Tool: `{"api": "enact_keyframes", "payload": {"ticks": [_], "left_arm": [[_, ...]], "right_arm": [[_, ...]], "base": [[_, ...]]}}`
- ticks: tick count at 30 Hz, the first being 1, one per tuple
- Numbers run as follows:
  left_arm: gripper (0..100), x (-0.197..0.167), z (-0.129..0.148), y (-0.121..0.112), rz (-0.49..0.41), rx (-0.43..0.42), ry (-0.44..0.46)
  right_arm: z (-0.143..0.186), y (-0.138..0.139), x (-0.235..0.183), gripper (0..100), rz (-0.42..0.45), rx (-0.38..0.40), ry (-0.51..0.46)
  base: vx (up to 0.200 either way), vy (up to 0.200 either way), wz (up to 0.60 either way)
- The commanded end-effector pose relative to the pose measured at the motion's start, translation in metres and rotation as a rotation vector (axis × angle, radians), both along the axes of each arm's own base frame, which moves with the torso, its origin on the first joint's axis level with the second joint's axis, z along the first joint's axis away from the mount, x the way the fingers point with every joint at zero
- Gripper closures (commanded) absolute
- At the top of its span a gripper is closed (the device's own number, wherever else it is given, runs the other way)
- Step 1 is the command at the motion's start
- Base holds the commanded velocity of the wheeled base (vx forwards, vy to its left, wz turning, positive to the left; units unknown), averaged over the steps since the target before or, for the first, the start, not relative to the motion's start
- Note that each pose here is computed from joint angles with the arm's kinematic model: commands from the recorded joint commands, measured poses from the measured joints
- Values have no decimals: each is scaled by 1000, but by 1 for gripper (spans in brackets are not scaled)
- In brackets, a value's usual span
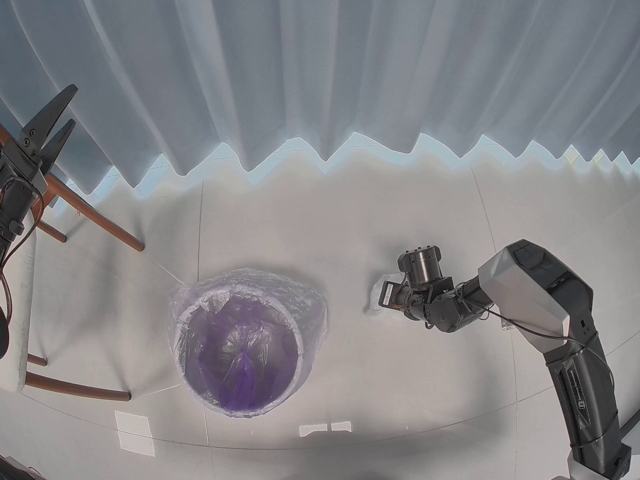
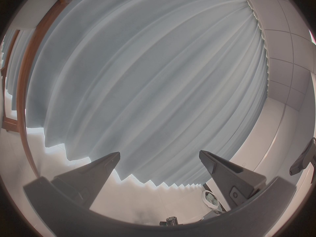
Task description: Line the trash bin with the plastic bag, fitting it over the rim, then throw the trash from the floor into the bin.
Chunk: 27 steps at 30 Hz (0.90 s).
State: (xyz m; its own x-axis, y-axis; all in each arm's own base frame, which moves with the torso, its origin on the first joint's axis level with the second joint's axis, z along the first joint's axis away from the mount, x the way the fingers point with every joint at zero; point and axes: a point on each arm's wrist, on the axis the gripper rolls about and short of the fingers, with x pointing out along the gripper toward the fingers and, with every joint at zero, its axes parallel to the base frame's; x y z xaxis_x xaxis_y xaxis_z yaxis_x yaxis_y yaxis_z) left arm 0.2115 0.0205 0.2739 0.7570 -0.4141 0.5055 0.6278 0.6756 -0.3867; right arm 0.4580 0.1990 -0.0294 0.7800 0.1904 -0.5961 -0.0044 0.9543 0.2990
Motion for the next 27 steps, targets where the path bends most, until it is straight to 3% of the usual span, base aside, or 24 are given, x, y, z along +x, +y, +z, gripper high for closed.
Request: {"api": "enact_keyframes", "payload": {"ticks": [1,11,26,27], "left_arm": [[0,0,0,0,-1,1,0],[0,0,-3,-4,-15,2,10],[0,0,-4,-4,-16,3,11],[0,0,-4,-4,-16,3,13]], "right_arm": [[-26,4,-1,0,3,-11,26],[-15,4,5,0,-4,-51,-7],[-45,20,36,0,-19,-86,-41],[-47,19,37,100,-27,-89,-43]], "base": [[0,0,0],[0,0,0],[0,0,0],[0,0,0]]}}
